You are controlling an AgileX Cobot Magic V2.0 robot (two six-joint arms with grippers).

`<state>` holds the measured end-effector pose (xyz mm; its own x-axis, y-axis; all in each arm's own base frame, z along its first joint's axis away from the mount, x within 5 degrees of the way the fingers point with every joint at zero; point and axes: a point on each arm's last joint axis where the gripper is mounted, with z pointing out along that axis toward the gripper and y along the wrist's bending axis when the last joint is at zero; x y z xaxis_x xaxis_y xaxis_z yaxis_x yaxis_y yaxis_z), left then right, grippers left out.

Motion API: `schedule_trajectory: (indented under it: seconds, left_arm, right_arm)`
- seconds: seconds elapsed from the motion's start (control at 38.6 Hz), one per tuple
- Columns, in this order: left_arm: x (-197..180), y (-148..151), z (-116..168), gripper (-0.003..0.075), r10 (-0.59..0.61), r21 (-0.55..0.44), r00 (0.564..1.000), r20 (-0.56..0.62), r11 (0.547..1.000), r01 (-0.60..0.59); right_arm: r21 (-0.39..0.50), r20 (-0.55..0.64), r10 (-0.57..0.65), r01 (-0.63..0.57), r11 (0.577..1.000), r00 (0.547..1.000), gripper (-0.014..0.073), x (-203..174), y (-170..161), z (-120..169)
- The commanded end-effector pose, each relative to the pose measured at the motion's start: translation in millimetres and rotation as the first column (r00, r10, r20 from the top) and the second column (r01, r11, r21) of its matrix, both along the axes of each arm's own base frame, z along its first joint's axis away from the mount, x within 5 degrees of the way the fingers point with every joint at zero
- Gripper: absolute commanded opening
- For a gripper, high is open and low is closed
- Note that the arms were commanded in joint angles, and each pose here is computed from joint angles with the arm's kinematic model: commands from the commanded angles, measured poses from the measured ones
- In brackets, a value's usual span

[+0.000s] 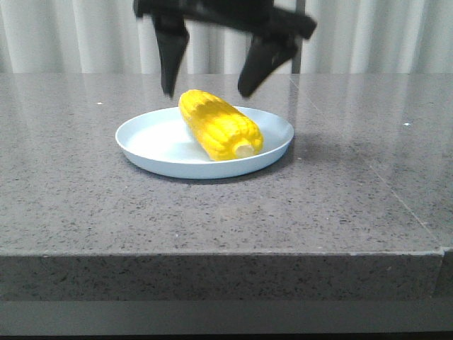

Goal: Place corn on plate with both arms

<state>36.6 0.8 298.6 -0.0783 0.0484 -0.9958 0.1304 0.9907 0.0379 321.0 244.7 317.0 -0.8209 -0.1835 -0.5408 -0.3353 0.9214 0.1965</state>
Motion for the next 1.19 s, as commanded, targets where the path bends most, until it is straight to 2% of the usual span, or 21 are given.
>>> schedule_trajectory:
  seconds: [0.0, 0.08, 0.13, 0.34, 0.57, 0.62, 0.8, 0.98, 1.17]
  left_arm:
    - [0, -1, 15, -0.0020, -0.012, -0.018, 0.996, 0.094, 1.000, 0.014]
    - [0, -1, 15, -0.0020, -0.012, -0.018, 0.996, 0.094, 1.000, 0.014]
    - [0, -1, 15, -0.0020, -0.012, -0.018, 0.996, 0.094, 1.000, 0.014]
    - [0, -1, 15, -0.0020, -0.012, -0.018, 0.996, 0.094, 1.000, 0.014]
    - [0, -1, 15, -0.0020, -0.012, -0.018, 0.996, 0.094, 1.000, 0.014]
    - [0, -1, 15, -0.0020, -0.012, -0.018, 0.996, 0.094, 1.000, 0.014]
    - [0, -1, 15, -0.0020, -0.012, -0.018, 0.996, 0.094, 1.000, 0.014]
    - [0, -1, 15, -0.0020, -0.012, -0.018, 0.996, 0.094, 1.000, 0.014]
    - [0, -1, 15, -0.0020, -0.012, -0.018, 0.996, 0.094, 1.000, 0.014]
  right_arm:
    - [0.056, 0.138, -0.009, 0.002, 0.998, 0.990, 0.0649, -8, -13, 57]
    - [0.049, 0.152, -0.012, 0.004, 0.999, 0.988, 0.0601, -9, -15, 67]
    - [0.044, 0.164, -0.013, 0.006, 0.999, 0.986, 0.0538, -9, -16, 72]
    - [0.014, 0.206, -0.017, 0.014, 1.000, 0.978, 0.0179, -7, -19, 80]
    - [-0.022, 0.218, -0.019, 0.024, 0.999, 0.976, -0.0048, -6, -23, 80]
    - [-0.027, 0.211, -0.024, 0.030, 0.999, 0.977, -0.0073, -6, -25, 80]
    - [-0.056, 0.156, -0.083, 0.093, 0.994, 0.984, -0.0062, 1, -46, 78]
    - [-0.078, 0.100, -0.217, 0.225, 0.971, 0.971, -0.0062, 7, -97, 80]
    - [-0.085, 0.085, -0.329, 0.336, 0.938, 0.941, -0.0062, -10, -153, 77]
